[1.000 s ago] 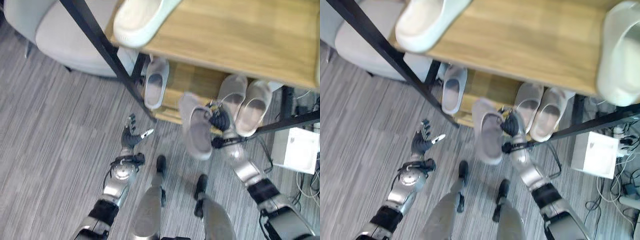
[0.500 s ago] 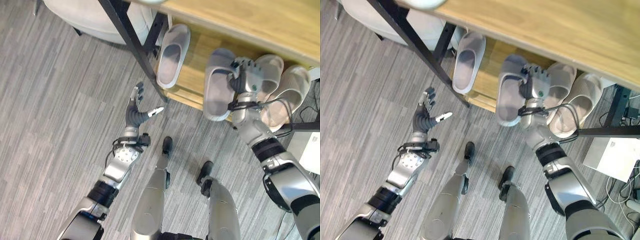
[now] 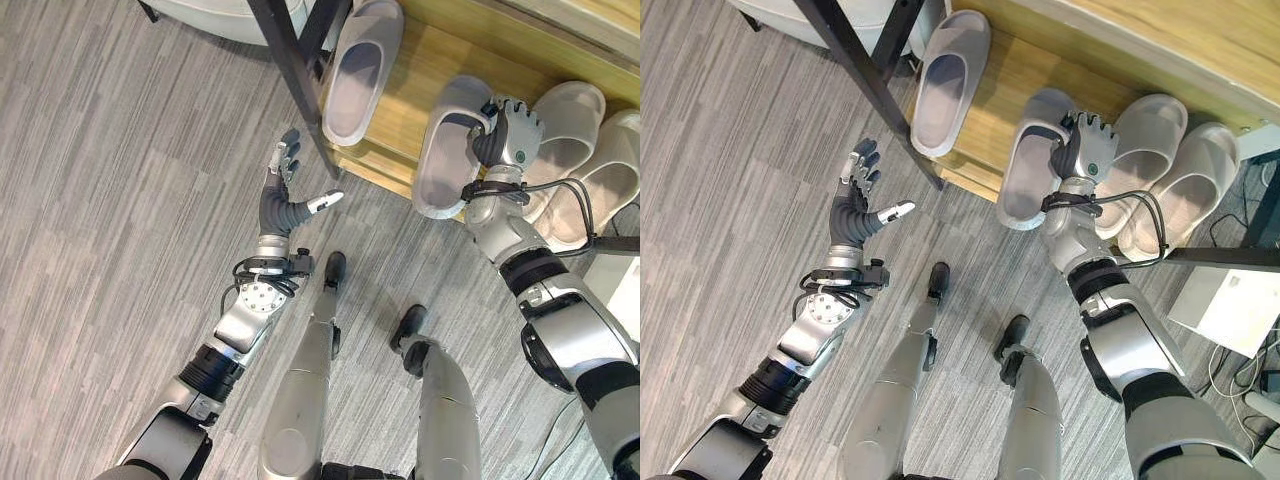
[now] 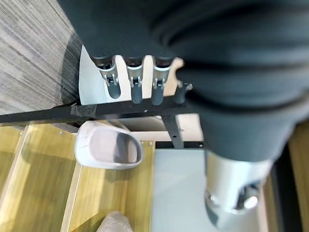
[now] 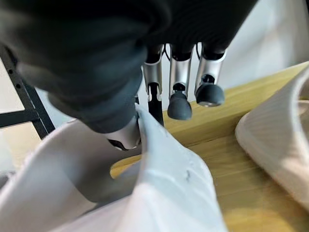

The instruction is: Arrange the slippers neatly on the shoe rack.

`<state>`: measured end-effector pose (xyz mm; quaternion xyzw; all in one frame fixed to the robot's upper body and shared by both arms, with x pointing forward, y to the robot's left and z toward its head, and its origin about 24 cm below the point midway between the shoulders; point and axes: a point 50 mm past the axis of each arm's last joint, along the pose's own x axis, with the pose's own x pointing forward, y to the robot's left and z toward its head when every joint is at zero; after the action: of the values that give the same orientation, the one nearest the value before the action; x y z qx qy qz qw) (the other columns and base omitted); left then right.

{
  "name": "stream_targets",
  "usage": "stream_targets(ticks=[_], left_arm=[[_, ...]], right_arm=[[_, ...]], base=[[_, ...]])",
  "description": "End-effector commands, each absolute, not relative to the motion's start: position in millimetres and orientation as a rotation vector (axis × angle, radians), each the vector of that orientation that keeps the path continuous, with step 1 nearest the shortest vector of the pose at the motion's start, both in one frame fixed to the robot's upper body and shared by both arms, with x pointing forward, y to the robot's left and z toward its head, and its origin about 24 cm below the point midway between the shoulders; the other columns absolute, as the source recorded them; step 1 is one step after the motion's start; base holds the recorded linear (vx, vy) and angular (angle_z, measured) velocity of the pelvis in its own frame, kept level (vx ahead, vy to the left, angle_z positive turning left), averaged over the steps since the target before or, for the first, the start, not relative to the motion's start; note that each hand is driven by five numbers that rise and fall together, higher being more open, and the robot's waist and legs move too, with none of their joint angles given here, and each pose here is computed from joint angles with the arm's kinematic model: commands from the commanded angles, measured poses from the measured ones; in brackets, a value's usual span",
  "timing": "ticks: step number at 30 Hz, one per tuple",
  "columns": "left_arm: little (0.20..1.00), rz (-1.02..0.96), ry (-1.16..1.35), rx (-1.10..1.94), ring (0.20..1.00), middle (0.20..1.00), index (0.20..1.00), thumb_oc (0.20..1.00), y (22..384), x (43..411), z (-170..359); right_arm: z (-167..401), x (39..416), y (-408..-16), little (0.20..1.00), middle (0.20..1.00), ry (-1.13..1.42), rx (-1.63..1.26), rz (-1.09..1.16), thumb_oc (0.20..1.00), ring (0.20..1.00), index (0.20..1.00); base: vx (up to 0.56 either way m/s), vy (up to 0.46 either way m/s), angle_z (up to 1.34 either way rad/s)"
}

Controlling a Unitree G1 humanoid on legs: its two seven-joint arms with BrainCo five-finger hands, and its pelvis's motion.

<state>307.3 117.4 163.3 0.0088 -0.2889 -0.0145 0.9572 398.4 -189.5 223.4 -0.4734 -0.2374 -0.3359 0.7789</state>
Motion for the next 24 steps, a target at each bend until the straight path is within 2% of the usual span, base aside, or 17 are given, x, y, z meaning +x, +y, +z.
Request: stream_targets(ticks=[1, 4, 5, 6, 9, 12, 13, 15, 16, 18, 24], left_arm=[[1.000, -0.096, -0.761, -0.019, 1.000, 1.000, 1.000, 1.000, 102.3, 293.5, 189.7], [1.000, -0.112, -0.783, -0.027, 1.000, 1.000, 1.000, 1.000, 98.4, 291.9, 194.5], [1.000, -0.127, -0.792, -0.035, 1.000, 1.000, 1.000, 1.000, 96.6, 290.2, 196.4], [1.000, -0.127, -0.792, -0.035, 1.000, 1.000, 1.000, 1.000, 96.7, 290.2, 196.5], [1.000, -0.133, -0.779, -0.056, 1.000, 1.000, 1.000, 1.000, 94.0, 291.1, 195.3], [1.000, -0.138, -0.762, -0.052, 1.000, 1.000, 1.000, 1.000, 91.4, 294.2, 195.1], [1.000, -0.125, -0.754, -0.045, 1.000, 1.000, 1.000, 1.000, 92.0, 296.6, 195.1], [1.000, -0.125, -0.754, -0.044, 1.000, 1.000, 1.000, 1.000, 92.0, 296.6, 195.0], [1.000, -0.110, -0.752, -0.033, 1.000, 1.000, 1.000, 1.000, 93.0, 300.1, 197.1], [1.000, -0.108, -0.743, -0.021, 1.000, 1.000, 1.000, 1.000, 94.5, 302.9, 197.0], [1.000, -0.082, -0.666, 0.011, 1.000, 1.000, 1.000, 1.000, 106.6, 309.3, 183.6]], right_arm=[[259.5, 396.1, -199.7, 0.200, 0.200, -0.626, -1.000, -0.819, 0.200, 0.200, 0.200], [265.8, 395.4, -210.4, 0.200, 0.200, -0.617, -0.972, -0.866, 0.200, 0.200, 0.200], [268.3, 395.8, -213.2, 0.630, 0.630, -0.607, -0.943, -0.867, 0.630, 0.630, 0.630], [268.4, 395.8, -213.2, 1.000, 1.000, -0.607, -0.943, -0.867, 1.000, 1.000, 1.000], [269.8, 396.9, -212.7, 1.000, 1.000, -0.590, -0.861, -0.845, 1.000, 1.000, 1.000], [263.8, 400.5, -206.3, 1.000, 1.000, -0.535, -0.631, -0.801, 1.000, 1.000, 1.000], [254.8, 402.1, -199.5, 1.000, 1.000, -0.495, -0.434, -0.765, 1.000, 1.000, 1.000], [254.7, 402.1, -199.5, 1.000, 1.000, -0.495, -0.432, -0.765, 1.000, 1.000, 1.000], [242.8, 403.4, -191.9, 1.000, 1.000, -0.442, -0.201, -0.734, 1.000, 1.000, 1.000], [232.5, 404.7, -182.8, 1.000, 1.000, -0.398, -0.018, -0.673, 1.000, 1.000, 1.000], [194.3, 401.1, -149.2, 1.000, 1.000, -0.306, 0.181, -0.492, 1.000, 1.000, 1.000]], base=[[0.03, 0.006, 0.07], [0.03, 0.005, 0.21], [0.03, 0.011, 0.17], [0.03, 0.005, 0.09], [0.07, -0.002, 0.06], [-0.01, 0.031, 0.09], [0.00, 0.009, 0.07], [0.00, 0.004, 0.02], [0.00, 0.018, -0.05], [-0.01, 0.016, -0.05], [-0.02, 0.010, -0.16]])
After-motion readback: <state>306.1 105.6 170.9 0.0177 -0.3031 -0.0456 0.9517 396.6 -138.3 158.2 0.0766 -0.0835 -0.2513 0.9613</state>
